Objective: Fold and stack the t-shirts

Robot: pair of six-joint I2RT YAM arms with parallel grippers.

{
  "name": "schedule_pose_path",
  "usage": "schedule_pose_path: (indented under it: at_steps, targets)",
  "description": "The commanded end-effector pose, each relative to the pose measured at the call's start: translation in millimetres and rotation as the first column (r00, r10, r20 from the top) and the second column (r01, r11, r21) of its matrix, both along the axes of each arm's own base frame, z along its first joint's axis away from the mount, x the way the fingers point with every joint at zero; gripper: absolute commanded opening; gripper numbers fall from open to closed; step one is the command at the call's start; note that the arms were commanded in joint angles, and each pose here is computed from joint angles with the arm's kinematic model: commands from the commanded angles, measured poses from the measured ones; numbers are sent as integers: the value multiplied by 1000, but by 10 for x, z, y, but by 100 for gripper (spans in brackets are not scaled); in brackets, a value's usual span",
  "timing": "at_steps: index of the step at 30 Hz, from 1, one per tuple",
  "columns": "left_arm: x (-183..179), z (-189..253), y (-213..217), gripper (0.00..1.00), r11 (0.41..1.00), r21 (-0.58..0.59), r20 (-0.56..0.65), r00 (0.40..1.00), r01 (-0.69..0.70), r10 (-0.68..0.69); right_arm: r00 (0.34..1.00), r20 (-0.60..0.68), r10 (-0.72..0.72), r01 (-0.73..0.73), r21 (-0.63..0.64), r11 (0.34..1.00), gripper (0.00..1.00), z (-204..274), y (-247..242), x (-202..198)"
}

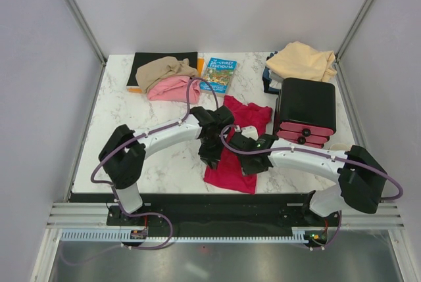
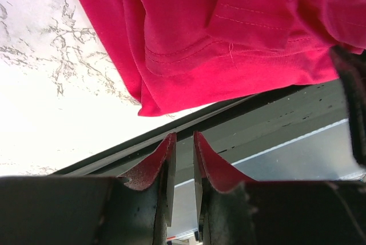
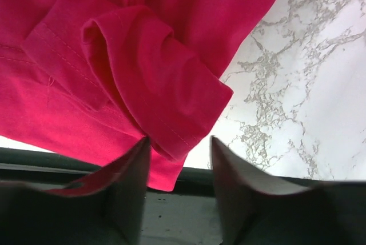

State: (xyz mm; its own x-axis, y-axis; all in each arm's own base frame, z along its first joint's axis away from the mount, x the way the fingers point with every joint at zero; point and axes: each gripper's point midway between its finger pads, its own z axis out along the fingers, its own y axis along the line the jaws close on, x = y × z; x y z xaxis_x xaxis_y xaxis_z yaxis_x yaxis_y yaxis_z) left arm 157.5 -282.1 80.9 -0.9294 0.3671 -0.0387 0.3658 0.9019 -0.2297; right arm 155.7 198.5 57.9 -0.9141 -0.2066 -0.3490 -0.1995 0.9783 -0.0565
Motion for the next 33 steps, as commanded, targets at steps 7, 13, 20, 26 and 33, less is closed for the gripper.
schedule_pose_path:
  at_steps: [7, 13, 20, 26, 33]
  targets:
    - [57, 70, -179, 25, 997, -52, 19, 998, 54, -53, 997, 79, -3, 0, 36, 999, 4, 195, 197, 230]
    - [7, -48, -106, 14, 998, -18, -7, 999, 52, -53, 996, 89, 25, -28, 36, 999, 0, 326, 285, 293]
    - [-38, -123, -58, 2, 999, -7, -24, 999, 49, -49, 993, 108, 43, -50, 59, 997, 0, 509, 371, 352]
    - [-74, -136, 16, 2, 999, 9, -20, 999, 39, -39, 991, 126, 40, -50, 72, 996, 0, 590, 392, 423]
    - [-6, -62, 71, 2, 999, 16, 38, 999, 29, -29, 991, 124, 46, -51, 39, 998, 0, 553, 361, 554]
